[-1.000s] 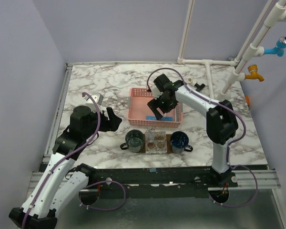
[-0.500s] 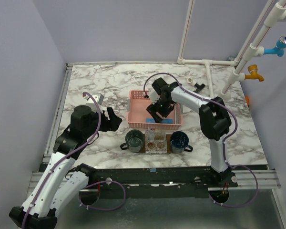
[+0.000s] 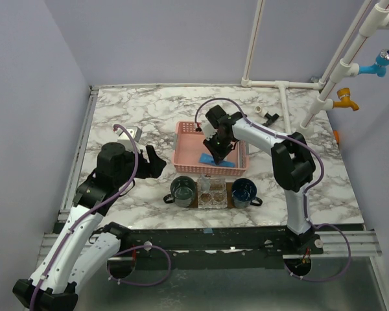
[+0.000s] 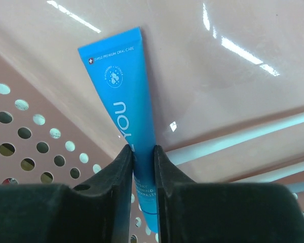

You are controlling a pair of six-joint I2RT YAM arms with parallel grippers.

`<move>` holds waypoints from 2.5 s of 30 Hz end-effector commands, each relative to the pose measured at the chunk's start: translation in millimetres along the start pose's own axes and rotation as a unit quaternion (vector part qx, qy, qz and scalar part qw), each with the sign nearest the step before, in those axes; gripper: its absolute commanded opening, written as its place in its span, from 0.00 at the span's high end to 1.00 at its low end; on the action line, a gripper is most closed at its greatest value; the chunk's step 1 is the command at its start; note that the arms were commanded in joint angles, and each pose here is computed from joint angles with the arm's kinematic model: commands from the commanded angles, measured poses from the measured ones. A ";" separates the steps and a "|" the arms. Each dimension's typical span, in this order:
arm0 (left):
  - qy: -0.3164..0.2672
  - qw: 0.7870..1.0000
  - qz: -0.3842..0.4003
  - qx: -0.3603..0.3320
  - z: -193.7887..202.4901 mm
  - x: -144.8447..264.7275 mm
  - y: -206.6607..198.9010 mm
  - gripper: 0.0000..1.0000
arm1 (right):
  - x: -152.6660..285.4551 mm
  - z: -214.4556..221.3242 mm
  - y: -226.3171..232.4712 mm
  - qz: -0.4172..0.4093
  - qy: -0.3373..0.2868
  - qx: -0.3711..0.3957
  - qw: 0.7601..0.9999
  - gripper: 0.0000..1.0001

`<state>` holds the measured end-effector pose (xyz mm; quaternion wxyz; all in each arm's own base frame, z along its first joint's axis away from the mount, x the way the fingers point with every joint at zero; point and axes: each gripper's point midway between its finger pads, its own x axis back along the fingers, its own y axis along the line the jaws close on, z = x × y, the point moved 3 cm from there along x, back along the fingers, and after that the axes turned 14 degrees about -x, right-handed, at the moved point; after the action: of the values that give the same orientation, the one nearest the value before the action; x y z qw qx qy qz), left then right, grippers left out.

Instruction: Prepare toiletry sets of a toothbrush and toothpaste on the tray

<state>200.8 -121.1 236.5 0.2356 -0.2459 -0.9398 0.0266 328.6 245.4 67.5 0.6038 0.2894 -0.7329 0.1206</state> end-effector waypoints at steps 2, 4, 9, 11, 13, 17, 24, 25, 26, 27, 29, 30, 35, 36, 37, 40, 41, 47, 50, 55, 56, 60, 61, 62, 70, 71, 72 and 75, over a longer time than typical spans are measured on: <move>-0.007 1.000 0.005 -0.002 -4.9 1.9 -2.6 0.23 | 25.4 -24.7 -6.8 0.045 -0.077 -0.010 0.996 0.86; -0.008 1.000 0.004 -0.003 -4.8 2.3 -2.4 0.23 | 34.9 -33.6 -8.3 0.057 -0.101 -0.019 0.993 0.89; -0.010 1.000 0.006 -0.004 -4.8 2.7 -2.8 0.23 | 59.1 -51.9 -7.5 0.070 -0.160 -0.040 0.984 0.90; -0.009 1.000 0.008 -0.003 -4.0 2.1 -3.4 0.23 | 68.8 -57.2 -4.6 0.065 -0.181 -0.048 0.980 0.90; -0.010 1.000 0.013 -0.003 -4.5 1.9 -4.8 0.23 | 78.4 -62.3 -1.8 0.060 -0.207 -0.058 0.975 0.90; -0.013 1.000 0.029 -0.003 -5.7 1.3 -9.2 0.23 | 98.5 -71.6 4.2 0.046 -0.258 -0.072 0.962 0.91; -0.022 0.996 0.088 0.016 -13.8 3.5 -28.4 0.23 | 145.4 -77.5 27.5 -0.016 -0.328 -0.097 0.939 0.92; -0.023 0.994 0.101 0.020 -16.7 4.8 -32.6 0.23 | 153.7 -78.5 32.8 -0.030 -0.342 -0.099 0.934 0.92; -0.024 0.993 0.111 0.025 -20.1 6.4 -36.2 0.23 | 162.4 -77.5 39.4 -0.050 -0.354 -0.103 0.928 0.93; -0.027 0.992 0.120 0.031 -23.7 7.5 -39.5 0.23 | 172.4 -77.6 47.1 -0.070 -0.368 -0.103 0.922 0.93; -0.036 0.988 0.145 0.041 -32.9 11.4 -48.1 0.23 | 188.8 -76.1 62.7 -0.110 -0.393 -0.113 0.906 0.96; -0.042 0.985 0.158 0.048 -38.1 13.5 -52.5 0.22 | 195.9 -75.8 70.7 -0.129 -0.403 -0.119 0.898 0.96; -0.062 0.975 0.204 0.068 -59.2 22.8 -68.3 0.22 | 231.0 -70.8 103.0 -0.214 -0.451 -0.156 0.852 0.98; -0.065 0.973 0.209 0.070 -62.1 24.1 -70.1 0.22 | 236.1 -69.5 108.2 -0.228 -0.457 -0.162 0.845 0.99; -0.068 0.971 0.218 0.072 -66.0 26.2 -73.0 0.22 | 239.7 -67.6 114.2 -0.243 -0.458 -0.168 0.839 0.99; -0.076 0.964 0.244 0.078 -75.4 30.8 -80.8 0.21 | 249.0 -62.8 128.9 -0.292 -0.463 -0.190 0.815 0.99; -0.078 0.961 0.254 0.080 -78.7 32.5 -83.5 0.21 | 258.2 -63.3 134.4 -0.317 -0.475 -0.195 0.798 0.99; -0.082 0.942 0.314 0.089 -84.8 39.3 -98.4 0.21 | 279.2 -49.6 164.0 -0.426 -0.483 -0.224 0.731 0.99; -0.085 0.930 0.345 0.091 -84.8 41.8 -104.7 0.21 | 288.9 -44.3 177.3 -0.468 -0.485 -0.226 0.703 0.99; -0.089 0.915 0.383 0.095 -84.5 47.7 -112.2 0.21 | 303.3 -35.7 190.9 -0.542 -0.473 -0.223 0.658 0.99; -0.089 0.912 0.388 0.095 -84.9 49.0 -113.3 0.21 | 306.9 -34.4 192.9 -0.556 -0.471 -0.220 0.648 0.99; -0.092 0.905 0.405 0.095 -86.2 54.8 -116.9 0.21 | 313.3 -30.2 200.6 -0.595 -0.457 -0.211 0.627 0.99; -0.097 0.902 0.411 0.093 -87.7 57.1 -118.2 0.21 | 313.0 -29.7 202.8 -0.603 -0.451 -0.211 0.624 0.99; -0.100 0.900 0.415 0.095 -88.7 58.8 -119.1 0.21 | 313.7 -29.1 204.6 -0.610 -0.448 -0.209 0.619 0.99; -0.115 0.868 0.470 0.112 -94.3 73.4 -128.7 0.27 | 314.6 -23.4 225.5 -0.637 -0.435 -0.180 0.611 0.99; -0.116 0.865 0.474 0.116 -94.9 75.2 -129.5 0.28 | 314.7 -22.7 227.7 -0.638 -0.434 -0.177 0.610 0.99; -0.119 0.863 0.478 0.115 -96.1 77.2 -130.2 0.29 | 314.4 -22.5 229.7 -0.639 -0.433 -0.176 0.611 0.99; -0.122 0.859 0.483 0.116 -98.1 81.2 -131.5 0.33 | 313.5 -21.1 234.4 -0.643 -0.429 -0.173 0.611 0.99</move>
<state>140.4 -205.9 362.9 0.1308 -0.5999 -0.7393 0.2765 191.8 356.6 399.7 0.2014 0.5639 -0.5631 -0.5695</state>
